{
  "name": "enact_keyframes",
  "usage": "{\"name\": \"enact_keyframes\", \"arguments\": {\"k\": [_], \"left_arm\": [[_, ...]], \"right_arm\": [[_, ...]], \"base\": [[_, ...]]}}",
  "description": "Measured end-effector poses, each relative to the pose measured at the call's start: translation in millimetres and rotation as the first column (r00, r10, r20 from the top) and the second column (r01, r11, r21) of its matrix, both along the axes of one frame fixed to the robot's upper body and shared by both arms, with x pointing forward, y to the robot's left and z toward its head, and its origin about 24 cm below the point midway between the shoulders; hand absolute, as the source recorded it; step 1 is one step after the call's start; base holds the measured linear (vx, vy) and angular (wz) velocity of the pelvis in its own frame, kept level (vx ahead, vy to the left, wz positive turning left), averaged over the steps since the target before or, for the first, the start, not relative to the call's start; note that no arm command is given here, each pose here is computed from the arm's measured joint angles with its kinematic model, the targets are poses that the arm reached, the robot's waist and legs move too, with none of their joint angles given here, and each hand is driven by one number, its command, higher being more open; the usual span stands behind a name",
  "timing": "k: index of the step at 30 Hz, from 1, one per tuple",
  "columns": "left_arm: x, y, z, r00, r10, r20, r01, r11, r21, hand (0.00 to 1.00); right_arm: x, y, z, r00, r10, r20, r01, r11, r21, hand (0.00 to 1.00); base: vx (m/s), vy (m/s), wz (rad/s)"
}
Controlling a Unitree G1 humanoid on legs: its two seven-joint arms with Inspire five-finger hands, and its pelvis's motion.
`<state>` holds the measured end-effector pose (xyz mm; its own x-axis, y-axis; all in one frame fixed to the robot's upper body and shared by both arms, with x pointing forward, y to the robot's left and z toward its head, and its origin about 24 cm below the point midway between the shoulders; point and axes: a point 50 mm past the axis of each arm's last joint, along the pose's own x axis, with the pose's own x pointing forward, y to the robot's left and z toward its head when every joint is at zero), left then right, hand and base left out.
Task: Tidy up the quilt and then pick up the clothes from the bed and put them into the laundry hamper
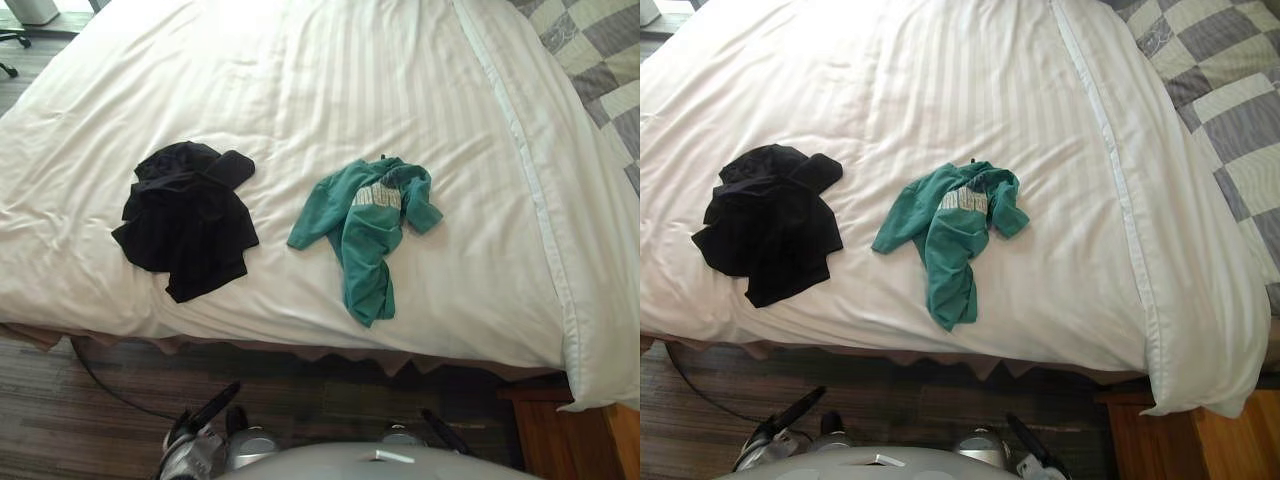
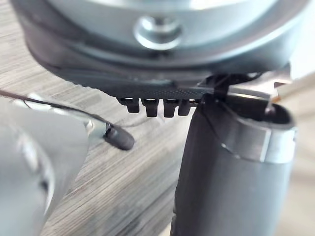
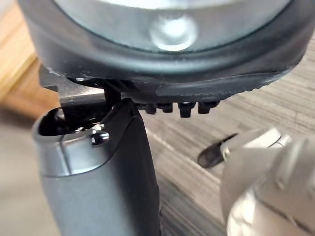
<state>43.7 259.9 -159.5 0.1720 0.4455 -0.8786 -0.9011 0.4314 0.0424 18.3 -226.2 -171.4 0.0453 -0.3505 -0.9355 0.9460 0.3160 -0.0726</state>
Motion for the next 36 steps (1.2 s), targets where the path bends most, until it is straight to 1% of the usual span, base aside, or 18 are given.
{"name": "enact_keyframes", "arguments": {"k": [2,6,8,10,11,13,14,15,17,19,20,22,24,26,28,30,32,36], "left_arm": [[-38,14,2,0.971,0.237,-0.017,-0.237,0.972,0.009,1.00],[-69,43,14,0.898,0.440,0.019,-0.440,0.895,0.074,1.00],[-73,56,20,0.865,0.499,0.059,-0.503,0.859,0.096,1.00],[-69,70,27,0.844,0.526,0.106,-0.536,0.836,0.118,1.00],[-67,75,29,0.839,0.531,0.122,-0.544,0.830,0.126,1.00],[-44,94,43,0.808,0.539,0.240,-0.579,0.801,0.152,1.00],[-37,99,48,0.806,0.527,0.271,-0.578,0.799,0.165,1.00],[-21,111,62,0.810,0.476,0.343,-0.558,0.805,0.202,1.00],[1,132,94,0.805,0.368,0.466,-0.536,0.787,0.305,1.00],[37,152,158,0.785,0.132,0.605,-0.495,0.720,0.486,1.00],[47,154,176,0.778,0.057,0.625,-0.483,0.691,0.538,1.00],[77,146,244,0.725,-0.235,0.647,-0.456,0.540,0.707,1.00],[88,131,273,0.691,-0.379,0.616,-0.452,0.439,0.777,1.00],[107,102,295,0.637,-0.537,0.553,-0.429,0.349,0.833,1.00],[120,87,292,0.623,-0.585,0.520,-0.386,0.348,0.854,1.00],[137,63,278,0.632,-0.640,0.437,-0.271,0.346,0.898,1.00],[150,35,257,0.616,-0.691,0.378,-0.129,0.384,0.914,1.00],[155,12,230,0.593,-0.717,0.367,0.010,0.462,0.887,1.00]], "right_arm": [[-23,-14,3,0.982,-0.187,-0.019,0.186,0.982,-0.031,1.00],[-36,-35,10,0.948,-0.318,-0.004,0.316,0.944,-0.096,1.00],[-35,-55,17,0.924,-0.379,0.040,0.381,0.913,-0.147,1.00],[-15,-92,36,0.921,-0.368,0.124,0.388,0.884,-0.259,1.00],[-10,-102,42,0.921,-0.362,0.147,0.390,0.874,-0.291,1.00],[17,-139,74,0.917,-0.305,0.255,0.390,0.818,-0.424,1.00],[23,-148,85,0.919,-0.277,0.280,0.382,0.800,-0.462,1.00],[36,-162,107,0.923,-0.209,0.324,0.362,0.757,-0.543,1.00],[58,-173,140,0.929,-0.084,0.361,0.318,0.681,-0.659,1.00],[83,-176,177,0.915,0.057,0.399,0.294,0.583,-0.758,1.00],[87,-175,185,0.912,0.091,0.400,0.287,0.557,-0.779,1.00],[110,-168,215,0.876,0.209,0.434,0.298,0.474,-0.829,1.00],[126,-161,228,0.857,0.290,0.426,0.283,0.425,-0.860,1.00],[157,-141,237,0.809,0.420,0.411,0.235,0.409,-0.882,1.00],[168,-132,236,0.786,0.469,0.404,0.206,0.418,-0.885,1.00],[183,-119,236,0.756,0.554,0.347,0.121,0.403,-0.907,1.00],[196,-106,242,0.706,0.650,0.282,0.049,0.353,-0.934,1.00],[208,-86,260,0.615,0.755,0.225,0.032,0.262,-0.965,1.00]], "base": [[0.07,0.009,-0.12],[0.01,-0.002,-0.12],[-0.02,-0.001,-0.03],[-0.05,0.007,-0.13],[-0.07,0.002,-0.11],[-0.08,-0.010,0.05],[-0.08,-0.008,0.12],[-0.05,0.000,0.07],[-0.03,-0.003,0.10],[-0.01,-0.007,0.14],[0.00,-0.001,0.20],[0.00,0.008,0.15],[0.00,0.008,-0.06],[0.00,0.014,-0.30],[-0.02,0.004,-0.22],[-0.07,0.010,-0.23],[-0.08,0.014,-0.33],[-0.05,0.012,-0.37]]}}
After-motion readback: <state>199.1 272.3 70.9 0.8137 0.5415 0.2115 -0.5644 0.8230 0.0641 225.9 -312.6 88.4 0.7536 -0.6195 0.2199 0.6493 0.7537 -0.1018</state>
